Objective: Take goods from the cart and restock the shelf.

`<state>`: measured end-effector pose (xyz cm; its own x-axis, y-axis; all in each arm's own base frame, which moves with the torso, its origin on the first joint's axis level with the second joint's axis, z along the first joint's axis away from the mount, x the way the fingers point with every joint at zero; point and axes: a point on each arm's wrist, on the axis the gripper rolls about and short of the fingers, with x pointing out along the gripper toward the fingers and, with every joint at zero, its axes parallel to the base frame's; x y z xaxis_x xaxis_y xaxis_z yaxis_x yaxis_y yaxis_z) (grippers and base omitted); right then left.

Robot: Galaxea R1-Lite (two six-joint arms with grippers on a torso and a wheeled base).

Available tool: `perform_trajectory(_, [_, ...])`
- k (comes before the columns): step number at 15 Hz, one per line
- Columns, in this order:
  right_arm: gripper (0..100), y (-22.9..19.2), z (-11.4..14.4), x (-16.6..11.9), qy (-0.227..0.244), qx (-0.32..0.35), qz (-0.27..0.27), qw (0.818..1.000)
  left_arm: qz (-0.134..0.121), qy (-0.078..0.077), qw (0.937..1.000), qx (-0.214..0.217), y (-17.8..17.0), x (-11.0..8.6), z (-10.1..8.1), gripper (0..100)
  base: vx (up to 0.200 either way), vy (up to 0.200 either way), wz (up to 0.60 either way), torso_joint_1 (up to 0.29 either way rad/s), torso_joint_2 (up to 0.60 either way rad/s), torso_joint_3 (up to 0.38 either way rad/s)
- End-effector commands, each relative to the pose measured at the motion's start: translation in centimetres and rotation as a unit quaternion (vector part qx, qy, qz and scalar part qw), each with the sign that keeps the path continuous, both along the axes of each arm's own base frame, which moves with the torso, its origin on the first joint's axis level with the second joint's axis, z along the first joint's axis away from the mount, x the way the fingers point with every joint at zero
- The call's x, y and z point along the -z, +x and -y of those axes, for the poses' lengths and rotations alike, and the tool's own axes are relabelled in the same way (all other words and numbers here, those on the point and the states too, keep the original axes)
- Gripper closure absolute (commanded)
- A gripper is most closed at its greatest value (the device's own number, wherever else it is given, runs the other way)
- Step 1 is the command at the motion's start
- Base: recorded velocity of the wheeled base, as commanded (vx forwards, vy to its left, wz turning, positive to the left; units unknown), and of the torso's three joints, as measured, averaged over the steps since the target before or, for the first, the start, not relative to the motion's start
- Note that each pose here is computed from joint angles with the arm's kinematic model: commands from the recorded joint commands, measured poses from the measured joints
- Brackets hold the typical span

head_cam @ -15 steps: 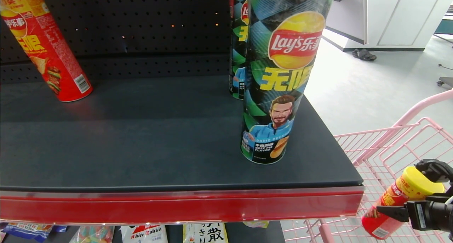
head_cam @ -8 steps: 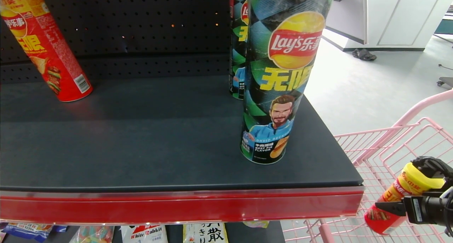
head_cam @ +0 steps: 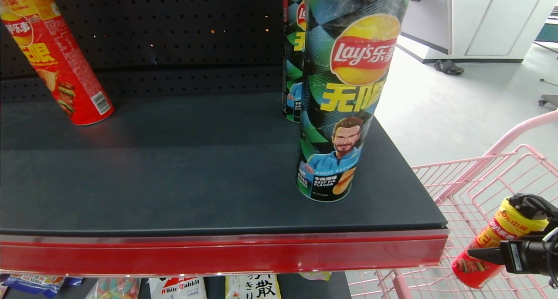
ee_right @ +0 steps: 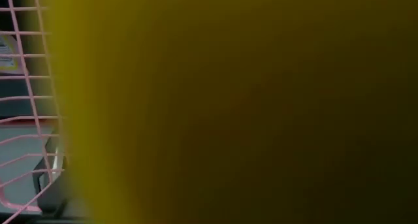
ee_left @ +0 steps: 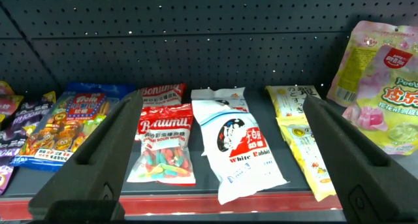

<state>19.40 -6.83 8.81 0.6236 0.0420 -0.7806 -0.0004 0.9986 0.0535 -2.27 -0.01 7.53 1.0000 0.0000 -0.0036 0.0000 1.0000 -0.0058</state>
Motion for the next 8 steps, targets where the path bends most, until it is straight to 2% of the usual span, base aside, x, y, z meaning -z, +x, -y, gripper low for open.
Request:
perform_trajectory(1, [100, 0.31, 0.17, 0.16, 0.001, 0.001, -0.003, 1.000, 0.000, 0.000, 1.0000, 0.000, 0.00, 0.00, 0.00, 0, 0.000, 0.000, 0.00, 0.000, 0.00, 0.000])
perform_trajectory(8, [100, 0.05, 0.00, -0.63, -0.006, -0.002, 0.015, 1.000, 0.000, 0.000, 1.0000, 0.000, 0.00, 0.00, 0.00, 0, 0.000, 0.000, 0.00, 0.000, 0.00, 0.000])
